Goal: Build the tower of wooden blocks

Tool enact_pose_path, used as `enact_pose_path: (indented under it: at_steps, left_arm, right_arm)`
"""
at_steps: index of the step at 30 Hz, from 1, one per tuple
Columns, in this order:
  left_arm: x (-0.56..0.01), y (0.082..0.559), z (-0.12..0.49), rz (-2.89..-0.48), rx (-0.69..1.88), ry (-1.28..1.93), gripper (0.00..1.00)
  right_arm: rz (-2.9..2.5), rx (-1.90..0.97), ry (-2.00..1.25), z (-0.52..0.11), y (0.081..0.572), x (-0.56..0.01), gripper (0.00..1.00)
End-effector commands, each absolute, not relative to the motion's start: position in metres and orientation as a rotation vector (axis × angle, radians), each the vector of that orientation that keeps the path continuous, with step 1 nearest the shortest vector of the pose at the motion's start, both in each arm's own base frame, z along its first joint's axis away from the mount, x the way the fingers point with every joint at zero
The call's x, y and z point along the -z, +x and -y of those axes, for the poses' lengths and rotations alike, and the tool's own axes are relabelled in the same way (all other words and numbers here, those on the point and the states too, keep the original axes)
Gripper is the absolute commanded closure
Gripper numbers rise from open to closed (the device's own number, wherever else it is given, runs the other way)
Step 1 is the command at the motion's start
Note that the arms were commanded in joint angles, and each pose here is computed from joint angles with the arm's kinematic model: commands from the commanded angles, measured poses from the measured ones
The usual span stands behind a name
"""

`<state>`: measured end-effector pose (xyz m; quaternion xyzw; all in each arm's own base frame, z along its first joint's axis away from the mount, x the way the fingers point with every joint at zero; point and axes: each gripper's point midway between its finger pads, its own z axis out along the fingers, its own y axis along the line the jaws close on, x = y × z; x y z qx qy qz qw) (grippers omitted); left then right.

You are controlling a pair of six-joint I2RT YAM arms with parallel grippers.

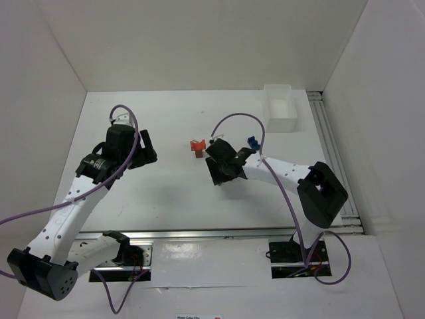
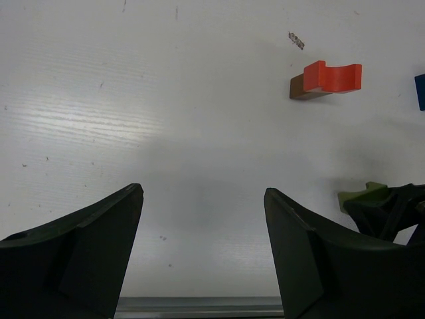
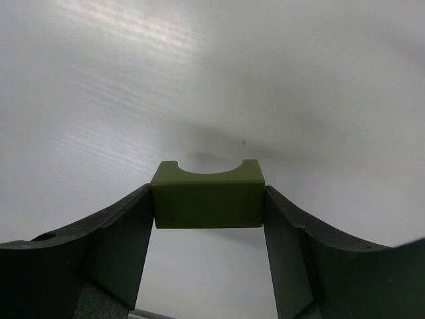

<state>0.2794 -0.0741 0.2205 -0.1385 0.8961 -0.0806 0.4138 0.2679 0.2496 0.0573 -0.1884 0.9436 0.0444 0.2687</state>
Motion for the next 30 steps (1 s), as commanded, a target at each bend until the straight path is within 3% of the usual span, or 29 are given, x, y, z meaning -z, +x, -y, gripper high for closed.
enact_pose_path:
  at_steps: [1, 8, 30]
  left_arm:
    - [-0.235, 0.282, 0.068, -2.188, 0.194, -0.353, 0.14]
    - [-0.238, 0.286, 0.068, -2.180, 0.187, -0.358, 0.14]
    - [-0.246, 0.293, 0.067, -2.170, 0.166, -0.331, 0.14]
  right_arm:
    - [-2.516, -0.050, -0.293, -0.251, 0.292, -0.104, 0.41]
    - [-2.480, -0.108, -0.064, -0.267, 0.335, -0.164, 0.41]
    - [-2.453, -0.095, 0.046, -0.323, 0.401, -0.181, 0.44]
